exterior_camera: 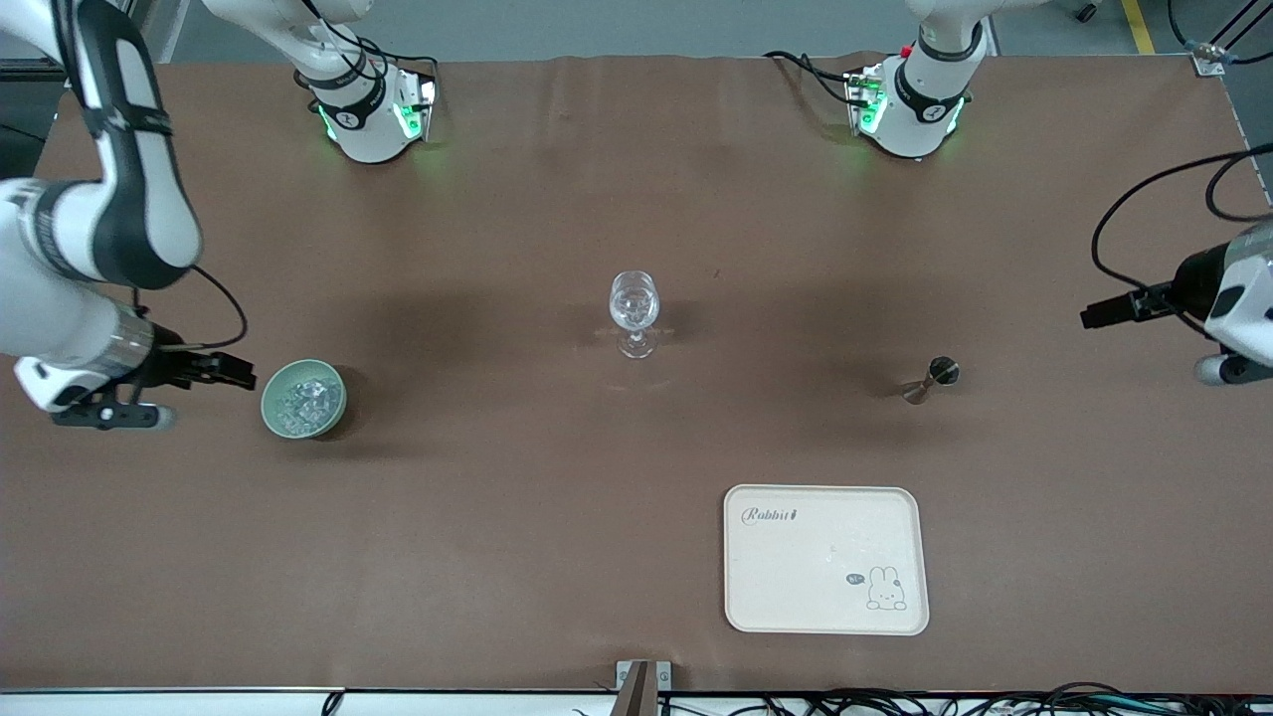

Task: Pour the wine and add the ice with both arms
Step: 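Reach the right gripper to the ice bowl while the left gripper nears the jigger, then grasp an ice cube with the right gripper while the left gripper grasps the jigger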

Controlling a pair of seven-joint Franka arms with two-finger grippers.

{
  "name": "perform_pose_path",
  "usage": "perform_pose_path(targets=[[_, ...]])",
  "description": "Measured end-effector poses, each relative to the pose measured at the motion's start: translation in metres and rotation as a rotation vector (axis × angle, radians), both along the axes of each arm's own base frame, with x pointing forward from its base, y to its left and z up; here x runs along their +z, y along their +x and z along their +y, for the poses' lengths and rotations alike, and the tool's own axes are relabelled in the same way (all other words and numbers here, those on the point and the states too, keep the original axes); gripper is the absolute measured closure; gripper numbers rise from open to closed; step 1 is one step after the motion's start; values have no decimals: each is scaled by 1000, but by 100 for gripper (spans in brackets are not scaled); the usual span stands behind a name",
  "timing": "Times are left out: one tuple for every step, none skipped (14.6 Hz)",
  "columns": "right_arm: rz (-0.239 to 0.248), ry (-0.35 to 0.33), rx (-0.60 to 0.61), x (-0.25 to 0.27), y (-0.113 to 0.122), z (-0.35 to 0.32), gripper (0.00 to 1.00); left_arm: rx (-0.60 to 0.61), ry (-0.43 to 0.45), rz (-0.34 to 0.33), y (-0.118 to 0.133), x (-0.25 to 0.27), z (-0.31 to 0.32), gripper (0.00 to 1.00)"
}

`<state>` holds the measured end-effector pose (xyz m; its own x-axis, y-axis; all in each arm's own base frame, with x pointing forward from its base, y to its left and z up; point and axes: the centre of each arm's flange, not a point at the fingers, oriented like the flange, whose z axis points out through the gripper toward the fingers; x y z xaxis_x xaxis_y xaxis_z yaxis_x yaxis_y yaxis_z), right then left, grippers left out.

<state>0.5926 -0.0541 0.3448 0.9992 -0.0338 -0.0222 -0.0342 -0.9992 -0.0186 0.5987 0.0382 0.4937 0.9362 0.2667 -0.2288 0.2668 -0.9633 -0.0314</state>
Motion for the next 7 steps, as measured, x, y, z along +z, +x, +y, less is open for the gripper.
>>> perform_pose_path(targets=[[-8, -4, 2, -23, -6, 2, 0, 54, 4, 24, 5, -15, 0, 3], [-11, -7, 5, -43, -11, 4, 0, 115, 2, 45, 10, -30, -2, 3], [-10, -10, 10, -60, -15, 8, 0, 182, -9, 62, 15, -44, -5, 3], [-8, -13, 18, -76, -17, 12, 2, 255, -20, 87, 18, -58, -7, 3], [-3, -15, 28, -89, -19, 18, 4, 334, -34, 116, 22, -72, -6, 4], [6, -16, 38, -100, -19, 23, 4, 405, -49, 143, 25, -87, -3, 4], [16, -17, 44, -108, -20, 27, 7, 470, -71, 170, 28, -103, 3, 4]])
